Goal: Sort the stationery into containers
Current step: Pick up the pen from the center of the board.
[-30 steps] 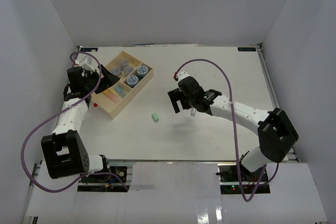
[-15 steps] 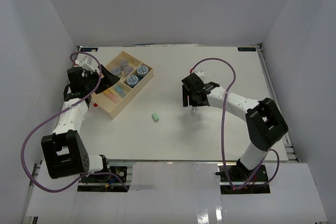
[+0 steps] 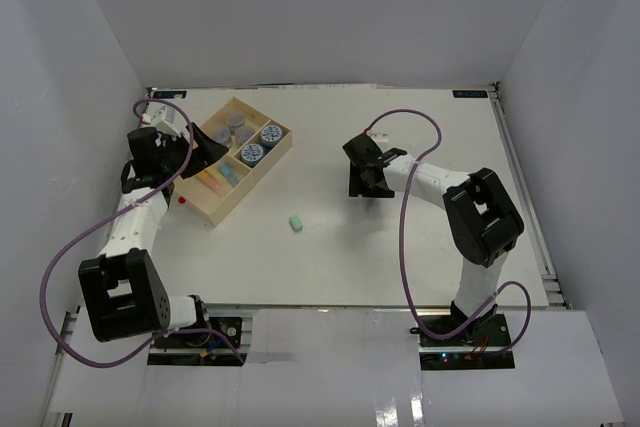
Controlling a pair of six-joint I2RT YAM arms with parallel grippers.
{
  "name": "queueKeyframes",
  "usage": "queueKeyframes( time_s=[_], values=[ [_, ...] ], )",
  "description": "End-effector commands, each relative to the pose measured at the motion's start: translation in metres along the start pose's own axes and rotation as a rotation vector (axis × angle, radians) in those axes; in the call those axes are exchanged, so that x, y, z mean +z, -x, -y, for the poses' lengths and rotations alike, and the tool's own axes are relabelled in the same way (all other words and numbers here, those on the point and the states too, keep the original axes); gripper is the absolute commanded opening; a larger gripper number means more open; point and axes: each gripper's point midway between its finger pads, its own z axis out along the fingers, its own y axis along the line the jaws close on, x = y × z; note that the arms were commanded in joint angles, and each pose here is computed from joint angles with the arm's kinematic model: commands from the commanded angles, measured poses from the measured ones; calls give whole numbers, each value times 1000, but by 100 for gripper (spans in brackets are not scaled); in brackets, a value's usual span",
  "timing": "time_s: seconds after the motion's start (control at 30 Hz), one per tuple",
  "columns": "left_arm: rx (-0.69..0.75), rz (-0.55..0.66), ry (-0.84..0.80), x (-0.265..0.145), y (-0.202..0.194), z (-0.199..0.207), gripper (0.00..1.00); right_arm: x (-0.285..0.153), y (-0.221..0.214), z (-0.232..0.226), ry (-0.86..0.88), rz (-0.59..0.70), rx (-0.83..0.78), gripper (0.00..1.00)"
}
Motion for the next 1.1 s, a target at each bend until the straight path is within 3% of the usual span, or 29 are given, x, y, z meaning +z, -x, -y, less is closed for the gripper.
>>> queueKeyframes(
  time_s=[0.0,0.8,1.07],
  values=[
    [33,45,-43,-11,12,15,88,3,17,-2,-1,25,54,70],
    [26,37,-41,-9,10,13,88,30,-3,3,-20,-41,73,49],
    [24,35,-46,-9,9,14,88,18,11,10,-36,28,70,26]
  ],
)
